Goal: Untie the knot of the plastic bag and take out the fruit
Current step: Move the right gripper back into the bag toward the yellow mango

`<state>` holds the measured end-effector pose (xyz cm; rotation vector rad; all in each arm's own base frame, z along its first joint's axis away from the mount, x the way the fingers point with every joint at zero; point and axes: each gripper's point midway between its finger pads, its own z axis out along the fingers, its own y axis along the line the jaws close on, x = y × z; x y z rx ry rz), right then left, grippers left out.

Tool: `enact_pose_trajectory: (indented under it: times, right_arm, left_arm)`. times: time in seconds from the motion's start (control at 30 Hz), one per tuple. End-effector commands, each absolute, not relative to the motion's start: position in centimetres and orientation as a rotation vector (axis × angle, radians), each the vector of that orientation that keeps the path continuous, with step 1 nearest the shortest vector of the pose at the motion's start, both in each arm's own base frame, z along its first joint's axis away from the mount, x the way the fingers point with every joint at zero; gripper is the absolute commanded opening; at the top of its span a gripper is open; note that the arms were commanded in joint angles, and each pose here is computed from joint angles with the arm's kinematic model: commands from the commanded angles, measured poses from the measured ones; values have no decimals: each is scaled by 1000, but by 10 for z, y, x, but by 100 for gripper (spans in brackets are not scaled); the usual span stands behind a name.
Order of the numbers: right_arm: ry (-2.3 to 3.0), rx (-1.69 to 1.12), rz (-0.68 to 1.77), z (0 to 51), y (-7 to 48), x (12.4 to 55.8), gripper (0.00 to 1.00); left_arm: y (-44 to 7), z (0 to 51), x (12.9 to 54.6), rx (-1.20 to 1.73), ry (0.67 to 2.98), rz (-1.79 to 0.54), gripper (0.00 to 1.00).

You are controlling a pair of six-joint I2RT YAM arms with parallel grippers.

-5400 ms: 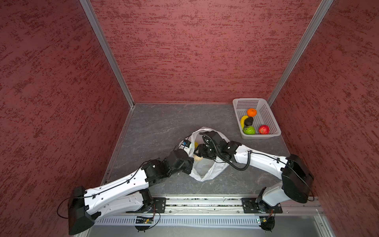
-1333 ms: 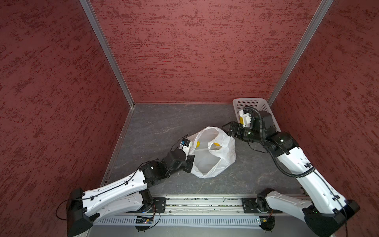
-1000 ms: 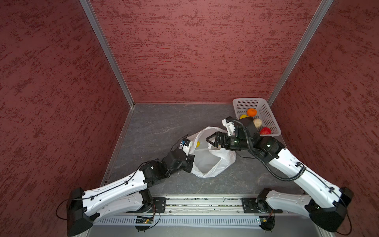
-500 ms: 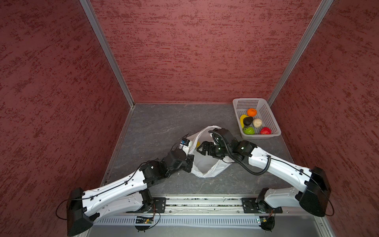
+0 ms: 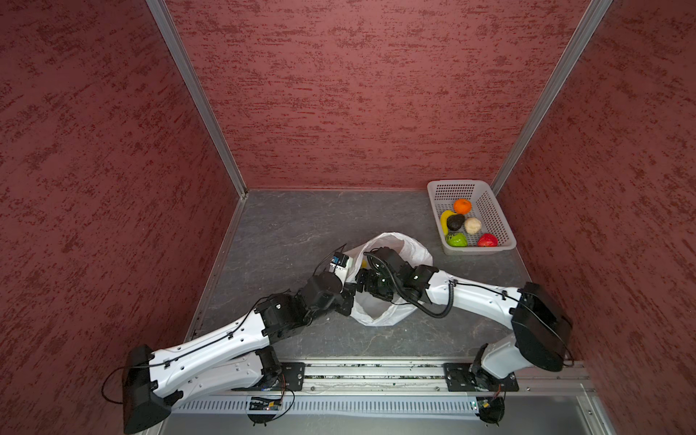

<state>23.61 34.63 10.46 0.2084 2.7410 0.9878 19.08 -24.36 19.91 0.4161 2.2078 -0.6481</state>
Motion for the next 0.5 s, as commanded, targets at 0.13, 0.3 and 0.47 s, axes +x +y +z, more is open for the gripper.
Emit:
enact_pose_trajectory:
  times: [0.13,0.3,0.47]
  right_arm:
    - [2595,574,1036,101,357,277,81]
    - [2481,761,1051,97,353,303,75]
    - [2477,864,1037,84,353,315,73]
  left_arm:
    - [-246,196,185,440,2219,-686,0]
    - [-245,191,181,461,2236,-694,0]
    - [-246,191,180,470,2237,-698,0]
